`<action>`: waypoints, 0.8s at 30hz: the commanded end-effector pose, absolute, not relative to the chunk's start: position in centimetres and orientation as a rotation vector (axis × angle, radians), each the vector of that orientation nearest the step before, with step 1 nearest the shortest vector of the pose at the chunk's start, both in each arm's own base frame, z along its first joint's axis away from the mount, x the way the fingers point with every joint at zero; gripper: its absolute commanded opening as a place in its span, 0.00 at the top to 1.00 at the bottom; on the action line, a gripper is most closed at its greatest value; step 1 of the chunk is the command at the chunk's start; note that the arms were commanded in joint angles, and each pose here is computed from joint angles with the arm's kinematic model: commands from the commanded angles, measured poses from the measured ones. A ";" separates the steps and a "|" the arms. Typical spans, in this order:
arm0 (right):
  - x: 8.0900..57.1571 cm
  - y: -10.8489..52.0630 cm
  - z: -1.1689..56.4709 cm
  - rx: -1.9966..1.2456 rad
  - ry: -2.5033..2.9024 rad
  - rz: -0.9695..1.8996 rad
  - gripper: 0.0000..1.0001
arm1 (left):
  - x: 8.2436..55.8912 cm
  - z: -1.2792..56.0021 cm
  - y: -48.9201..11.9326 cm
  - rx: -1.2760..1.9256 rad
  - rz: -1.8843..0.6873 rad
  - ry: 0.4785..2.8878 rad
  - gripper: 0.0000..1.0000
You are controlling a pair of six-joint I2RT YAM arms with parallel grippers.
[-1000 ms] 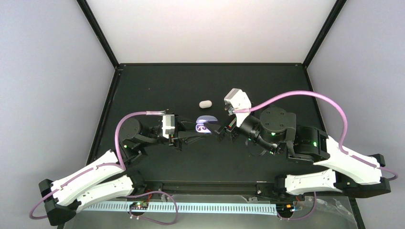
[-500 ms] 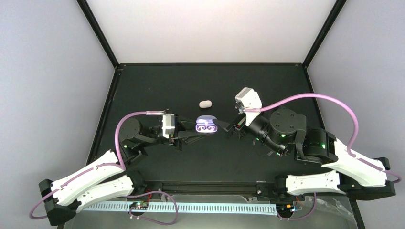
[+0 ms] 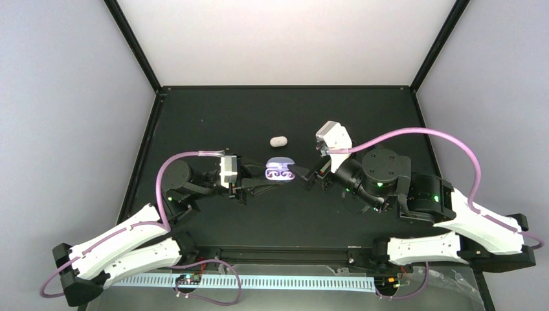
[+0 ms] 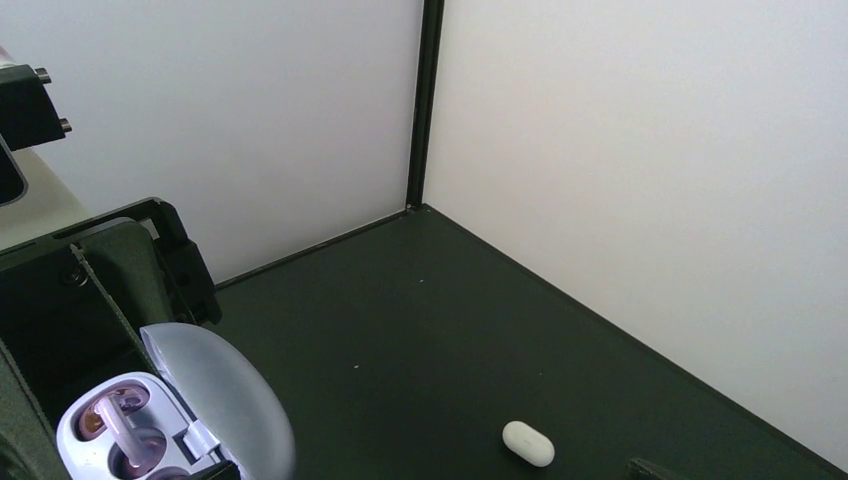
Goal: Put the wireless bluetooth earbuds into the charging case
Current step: Adjust the earbud with the charging case.
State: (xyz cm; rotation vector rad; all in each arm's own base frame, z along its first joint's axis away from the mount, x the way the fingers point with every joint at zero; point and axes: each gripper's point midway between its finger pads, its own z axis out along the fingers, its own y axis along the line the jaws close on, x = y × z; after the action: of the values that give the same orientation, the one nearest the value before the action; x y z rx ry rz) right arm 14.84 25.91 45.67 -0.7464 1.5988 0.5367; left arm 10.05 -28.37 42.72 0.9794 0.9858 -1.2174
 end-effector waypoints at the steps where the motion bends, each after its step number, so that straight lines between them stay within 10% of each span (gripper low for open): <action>1: 14.6 26.1 44.8 -0.780 1.614 0.538 0.00 | 9.6 43.7 -28.0 0.977 -1.210 0.942 0.98; 24: 14.1 22.5 49.3 -0.716 1.524 0.565 0.00 | 8.9 42.7 -28.2 1.025 -1.244 0.960 0.98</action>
State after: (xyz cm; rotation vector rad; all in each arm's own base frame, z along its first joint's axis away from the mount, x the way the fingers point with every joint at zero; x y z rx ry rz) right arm 14.11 24.25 47.76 -0.7391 1.5624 0.5807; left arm 9.97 -28.42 42.43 0.9911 0.9938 -1.2175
